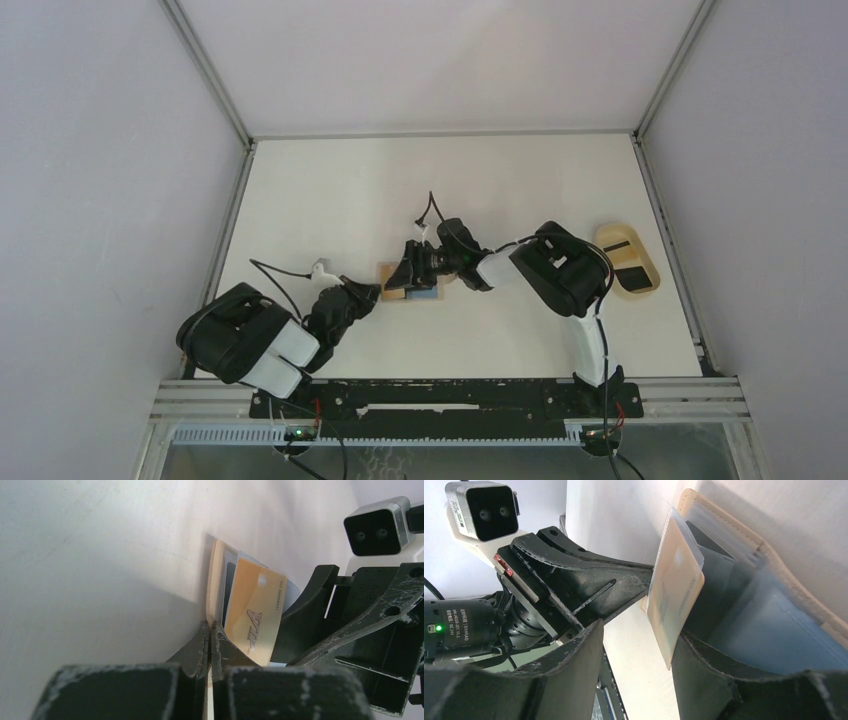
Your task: Take the credit cards out of the card holder
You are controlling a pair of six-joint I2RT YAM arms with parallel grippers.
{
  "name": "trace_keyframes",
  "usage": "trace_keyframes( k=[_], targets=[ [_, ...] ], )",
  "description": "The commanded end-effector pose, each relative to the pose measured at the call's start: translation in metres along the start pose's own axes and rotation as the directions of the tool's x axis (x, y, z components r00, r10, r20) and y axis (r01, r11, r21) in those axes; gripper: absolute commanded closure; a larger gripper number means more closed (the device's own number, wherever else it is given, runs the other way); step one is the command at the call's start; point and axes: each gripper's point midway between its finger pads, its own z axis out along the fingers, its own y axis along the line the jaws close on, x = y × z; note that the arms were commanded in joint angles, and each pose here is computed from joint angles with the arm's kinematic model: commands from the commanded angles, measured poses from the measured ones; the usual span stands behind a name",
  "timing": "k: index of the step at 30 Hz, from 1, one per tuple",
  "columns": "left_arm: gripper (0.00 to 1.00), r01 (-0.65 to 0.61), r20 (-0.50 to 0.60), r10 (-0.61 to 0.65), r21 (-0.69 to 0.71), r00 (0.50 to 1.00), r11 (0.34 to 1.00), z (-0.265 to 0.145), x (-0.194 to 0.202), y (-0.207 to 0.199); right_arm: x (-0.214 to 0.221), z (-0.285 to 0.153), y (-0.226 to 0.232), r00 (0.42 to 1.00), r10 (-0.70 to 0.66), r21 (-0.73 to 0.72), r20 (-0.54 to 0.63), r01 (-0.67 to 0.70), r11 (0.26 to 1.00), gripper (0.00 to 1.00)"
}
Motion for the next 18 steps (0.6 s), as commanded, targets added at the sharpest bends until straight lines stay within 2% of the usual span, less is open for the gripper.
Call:
trace_keyframes(
  k=[1, 11, 18],
  targets=[
    [1.00, -0.031, -0.050, 0.032, 0.010, 0.998, 0.999, 0.000, 0.011, -0.004, 0.003, 0.009, 0.029, 0.999, -0.043, -0.105, -0.028, 0.039, 0.994, 0.41],
    [1.00, -0.032, -0.043, 0.032, 0.007, 0.999, 0.999, -0.001, 0.009, -0.003, -0.002, 0.005, 0.054, 0.997, -0.074, -0.177, -0.012, 0.071, 0.982, 0.44],
    [1.00, -0.033, -0.042, 0.033, 0.000, 0.999, 0.999, -0.002, 0.009, 0.000, -0.007, -0.010, 0.046, 0.998, -0.057, -0.159, 0.013, 0.058, 0.986, 0.46]
  ],
)
